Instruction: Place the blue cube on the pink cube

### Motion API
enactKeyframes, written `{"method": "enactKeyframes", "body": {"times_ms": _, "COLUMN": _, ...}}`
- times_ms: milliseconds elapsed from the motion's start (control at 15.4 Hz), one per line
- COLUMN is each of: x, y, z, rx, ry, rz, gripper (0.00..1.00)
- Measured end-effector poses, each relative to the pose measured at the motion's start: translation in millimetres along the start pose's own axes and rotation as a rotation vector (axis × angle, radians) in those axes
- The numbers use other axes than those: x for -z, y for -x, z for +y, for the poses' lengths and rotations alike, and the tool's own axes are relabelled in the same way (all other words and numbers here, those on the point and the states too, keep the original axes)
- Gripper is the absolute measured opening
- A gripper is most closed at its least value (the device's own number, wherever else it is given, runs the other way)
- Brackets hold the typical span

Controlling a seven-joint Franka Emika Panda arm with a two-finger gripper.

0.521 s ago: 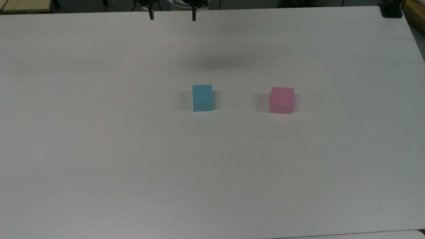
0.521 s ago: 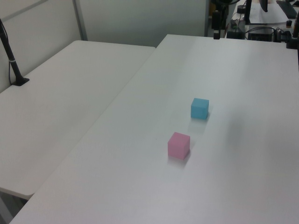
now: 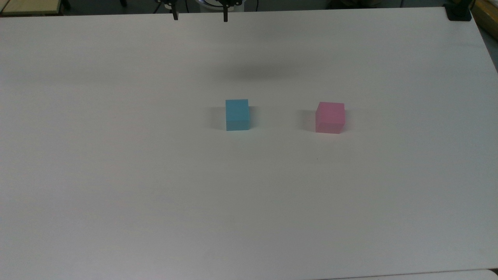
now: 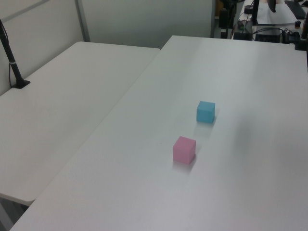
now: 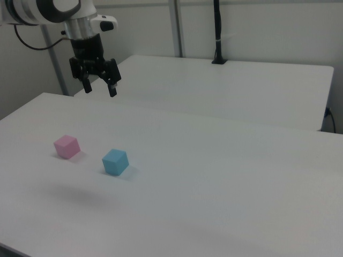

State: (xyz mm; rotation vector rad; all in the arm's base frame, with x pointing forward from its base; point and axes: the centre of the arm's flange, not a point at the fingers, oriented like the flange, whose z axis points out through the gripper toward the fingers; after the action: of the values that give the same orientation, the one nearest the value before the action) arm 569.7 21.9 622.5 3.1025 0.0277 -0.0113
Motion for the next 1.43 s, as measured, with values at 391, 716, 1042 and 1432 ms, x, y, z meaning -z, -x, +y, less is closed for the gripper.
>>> {"method": "enactKeyframes", "body": {"times_ms": 391, "x": 5.3, "y": 2.8, "z": 0.9, "rx": -0.002, "ry": 0.0, "rz": 0.009, "gripper": 1.0}}
{"method": "enactKeyframes", "body": {"times_ms": 716, "x": 3.8, "y": 3.0, "z": 0.7, "rx": -0.002, "ry": -0.001, "rz": 0.006, "gripper": 1.0}}
{"method": "enactKeyframes", "body": {"times_ms": 1042, "x": -2.0, "y": -3.3, "z": -1.9, "rx": -0.001, "ry": -0.02, "rz": 0.045, "gripper": 1.0}}
{"method": "enactKeyframes", "body": {"times_ms": 1432, "x": -23.0, "y": -5.6, "z": -6.9, "rx": -0.001, "ry": -0.054, "rz": 0.032, "gripper": 1.0}}
